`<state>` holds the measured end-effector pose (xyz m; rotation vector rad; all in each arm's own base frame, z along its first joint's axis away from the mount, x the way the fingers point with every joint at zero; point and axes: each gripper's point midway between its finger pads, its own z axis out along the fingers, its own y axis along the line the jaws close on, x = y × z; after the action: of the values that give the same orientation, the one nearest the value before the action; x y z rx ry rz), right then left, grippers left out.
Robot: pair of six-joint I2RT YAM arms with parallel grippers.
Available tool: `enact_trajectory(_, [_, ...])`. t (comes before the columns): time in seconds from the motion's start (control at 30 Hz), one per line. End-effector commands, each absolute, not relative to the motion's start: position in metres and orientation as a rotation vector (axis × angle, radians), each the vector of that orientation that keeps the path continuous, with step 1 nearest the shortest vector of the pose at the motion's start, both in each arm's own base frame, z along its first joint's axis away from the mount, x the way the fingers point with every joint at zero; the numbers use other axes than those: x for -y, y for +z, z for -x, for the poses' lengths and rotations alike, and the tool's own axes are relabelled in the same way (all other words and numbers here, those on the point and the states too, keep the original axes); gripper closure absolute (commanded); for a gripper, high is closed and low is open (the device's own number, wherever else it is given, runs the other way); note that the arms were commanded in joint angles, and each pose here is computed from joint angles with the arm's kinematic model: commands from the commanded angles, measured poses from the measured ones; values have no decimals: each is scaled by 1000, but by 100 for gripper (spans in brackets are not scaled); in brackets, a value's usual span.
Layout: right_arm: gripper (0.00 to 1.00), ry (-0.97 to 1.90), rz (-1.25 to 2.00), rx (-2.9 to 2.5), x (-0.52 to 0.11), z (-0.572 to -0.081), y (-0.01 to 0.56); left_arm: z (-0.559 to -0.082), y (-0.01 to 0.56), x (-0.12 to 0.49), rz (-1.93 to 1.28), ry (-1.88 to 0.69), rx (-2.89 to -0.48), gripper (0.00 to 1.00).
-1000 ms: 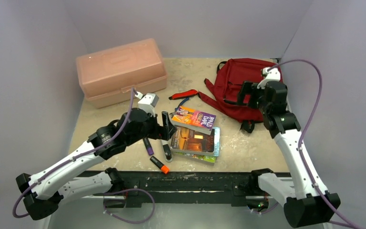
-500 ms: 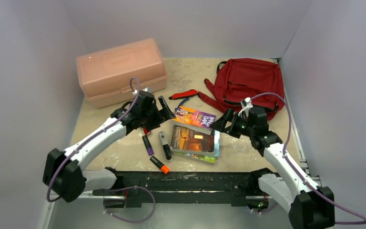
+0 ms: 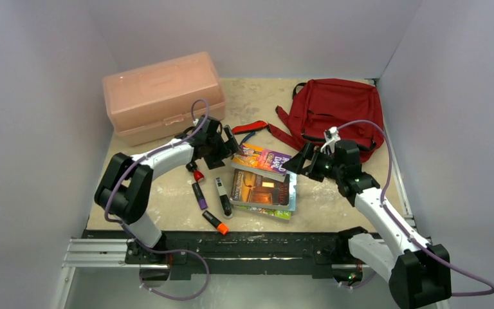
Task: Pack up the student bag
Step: Pick up the book from the center of the board.
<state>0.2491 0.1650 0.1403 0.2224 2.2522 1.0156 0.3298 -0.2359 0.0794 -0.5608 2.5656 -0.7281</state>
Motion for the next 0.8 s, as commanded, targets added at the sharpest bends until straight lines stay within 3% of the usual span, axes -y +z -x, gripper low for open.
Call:
enact_trajectory(0.0, [1,979,-174,-2207,-163,-260,159,-352,94,258,497,-891,-2492,10])
enact_trajectory(0.27, [1,956,-202,-2222,-160,-259,151,-344,91,275,589,-1056,-2508,33])
enact_trajectory(0.4, [1,955,-209,-2223,-160,-260,152,-342,91,276,613,-1076,-2519,38])
enact_trajectory(0.77, [1,874,-250,-2199,-151,-274,149,-337,75,270,640,-991,-2596,31])
